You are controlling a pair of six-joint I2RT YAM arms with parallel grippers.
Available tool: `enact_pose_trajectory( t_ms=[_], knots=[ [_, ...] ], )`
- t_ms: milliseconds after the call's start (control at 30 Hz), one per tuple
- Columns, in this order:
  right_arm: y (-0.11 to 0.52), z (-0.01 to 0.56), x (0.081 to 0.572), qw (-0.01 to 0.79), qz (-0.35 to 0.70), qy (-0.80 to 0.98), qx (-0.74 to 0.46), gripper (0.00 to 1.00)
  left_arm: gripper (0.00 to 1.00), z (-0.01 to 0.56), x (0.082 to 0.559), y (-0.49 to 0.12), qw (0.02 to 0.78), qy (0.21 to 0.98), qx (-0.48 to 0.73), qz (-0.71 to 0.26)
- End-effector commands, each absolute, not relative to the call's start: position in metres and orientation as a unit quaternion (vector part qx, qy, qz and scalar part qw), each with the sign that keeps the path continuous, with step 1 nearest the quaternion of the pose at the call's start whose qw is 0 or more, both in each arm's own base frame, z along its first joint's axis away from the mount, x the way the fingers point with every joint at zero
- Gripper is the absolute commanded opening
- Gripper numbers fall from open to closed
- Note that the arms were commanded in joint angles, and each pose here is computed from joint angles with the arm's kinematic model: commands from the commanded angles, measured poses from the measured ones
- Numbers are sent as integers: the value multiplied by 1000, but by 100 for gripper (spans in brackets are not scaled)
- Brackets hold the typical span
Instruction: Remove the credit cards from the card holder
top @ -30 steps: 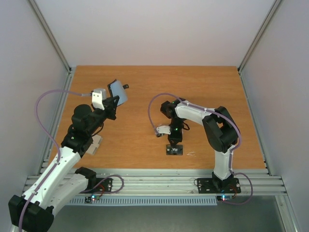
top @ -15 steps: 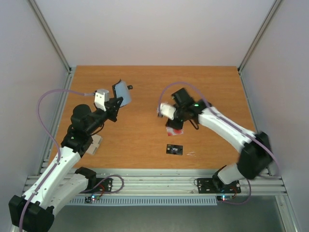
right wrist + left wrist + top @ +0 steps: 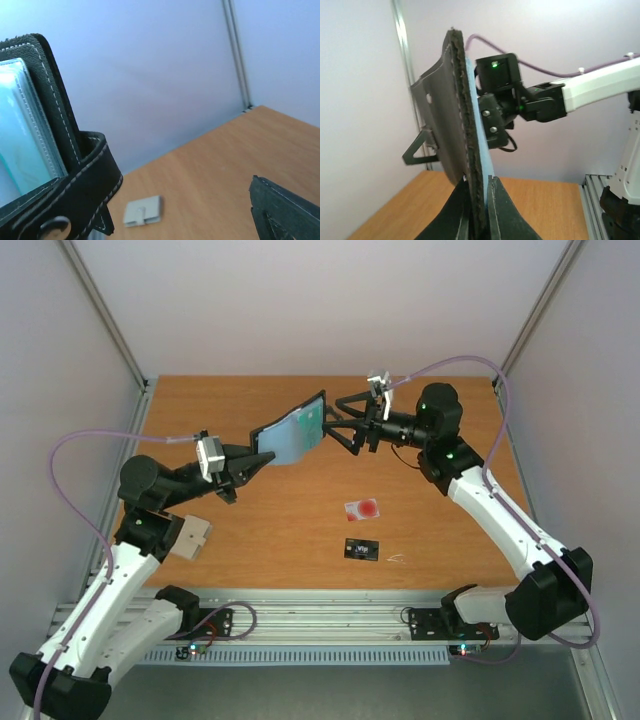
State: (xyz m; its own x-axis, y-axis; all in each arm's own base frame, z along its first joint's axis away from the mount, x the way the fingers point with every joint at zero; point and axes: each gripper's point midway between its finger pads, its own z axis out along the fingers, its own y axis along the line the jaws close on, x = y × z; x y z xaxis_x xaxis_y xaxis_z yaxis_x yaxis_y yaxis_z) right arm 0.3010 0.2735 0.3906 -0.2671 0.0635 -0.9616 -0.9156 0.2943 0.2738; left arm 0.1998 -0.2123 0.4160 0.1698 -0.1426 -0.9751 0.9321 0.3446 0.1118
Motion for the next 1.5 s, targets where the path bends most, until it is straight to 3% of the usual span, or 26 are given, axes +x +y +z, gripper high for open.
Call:
enact_pose_trajectory(
  t_ms=[0,200,267,300,433,567,633,733,900,967,1133,1233,1300,1367,1467],
  knots=[
    [285,432,274,485,556,570,-361,97,0,445,168,-212,692,401,461,-384],
    [303,416,257,438,555,577,-409,90,0,445,168,-211,693,400,460,-384],
    [304,414,253,428,561,572,-417,84,0,444,168,-212,693,401,460,-384],
    [306,415,251,424,564,570,-421,79,0,444,168,-212,692,402,460,-384],
    [310,417,241,402,579,560,-436,41,0,443,171,-212,692,410,452,-387],
    [311,420,234,392,585,557,-440,11,1,437,192,-208,690,461,395,-393],
    [309,418,238,398,575,575,-426,1,17,429,213,-202,691,506,342,-387],
    [305,413,246,409,549,606,-405,1,38,410,244,-188,689,569,262,-365],
    [307,403,240,415,501,636,-416,1,56,392,256,-185,668,604,225,-373],
    [307,400,236,410,491,643,-421,1,55,390,255,-188,656,608,227,-385],
    [303,402,233,417,480,640,-430,1,30,386,248,-195,639,609,245,-401],
    [303,405,230,422,480,633,-437,1,20,385,241,-200,626,604,264,-417],
    [301,408,230,426,478,633,-435,1,24,387,239,-200,627,601,264,-420],
    [299,409,236,429,473,643,-423,1,43,390,247,-194,641,607,241,-403],
    [291,405,261,425,452,693,-366,1,53,394,276,-165,682,630,153,-338]
  ],
)
